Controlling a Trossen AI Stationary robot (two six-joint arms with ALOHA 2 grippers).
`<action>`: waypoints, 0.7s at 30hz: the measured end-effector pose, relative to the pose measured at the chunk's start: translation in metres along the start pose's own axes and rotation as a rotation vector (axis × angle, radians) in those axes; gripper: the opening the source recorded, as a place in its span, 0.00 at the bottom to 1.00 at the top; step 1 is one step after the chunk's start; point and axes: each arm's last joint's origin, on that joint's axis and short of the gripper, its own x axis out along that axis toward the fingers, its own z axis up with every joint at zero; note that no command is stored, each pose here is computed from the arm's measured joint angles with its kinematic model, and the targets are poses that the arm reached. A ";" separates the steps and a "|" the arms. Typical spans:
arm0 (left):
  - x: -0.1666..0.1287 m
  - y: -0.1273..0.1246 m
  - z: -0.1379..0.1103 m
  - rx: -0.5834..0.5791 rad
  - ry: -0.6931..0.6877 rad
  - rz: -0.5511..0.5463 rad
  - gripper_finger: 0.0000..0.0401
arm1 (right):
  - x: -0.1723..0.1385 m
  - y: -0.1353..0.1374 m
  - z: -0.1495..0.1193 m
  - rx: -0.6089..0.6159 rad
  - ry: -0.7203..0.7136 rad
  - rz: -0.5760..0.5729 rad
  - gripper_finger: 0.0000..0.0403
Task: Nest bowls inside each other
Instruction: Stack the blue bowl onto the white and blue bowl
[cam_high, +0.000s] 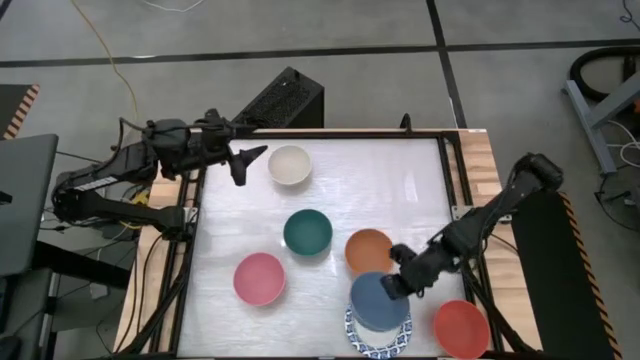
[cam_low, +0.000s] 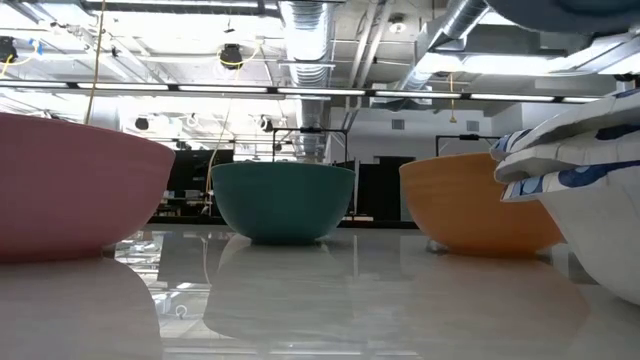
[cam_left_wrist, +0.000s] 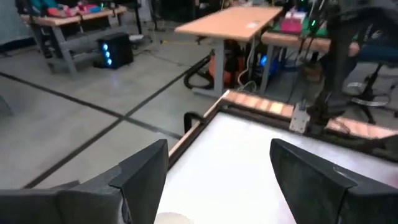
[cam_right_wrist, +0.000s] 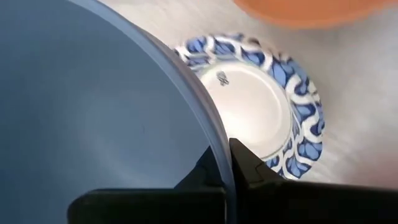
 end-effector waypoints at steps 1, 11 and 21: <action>0.002 0.000 -0.001 0.003 0.012 0.004 0.67 | 0.006 -0.001 -0.002 0.009 0.002 -0.018 0.02; 0.013 -0.004 -0.010 0.000 0.081 0.011 0.67 | 0.037 -0.007 -0.011 0.027 -0.017 -0.197 0.01; 0.015 -0.005 -0.013 0.003 0.114 0.013 0.67 | 0.039 0.000 -0.027 -0.040 -0.033 -0.340 0.01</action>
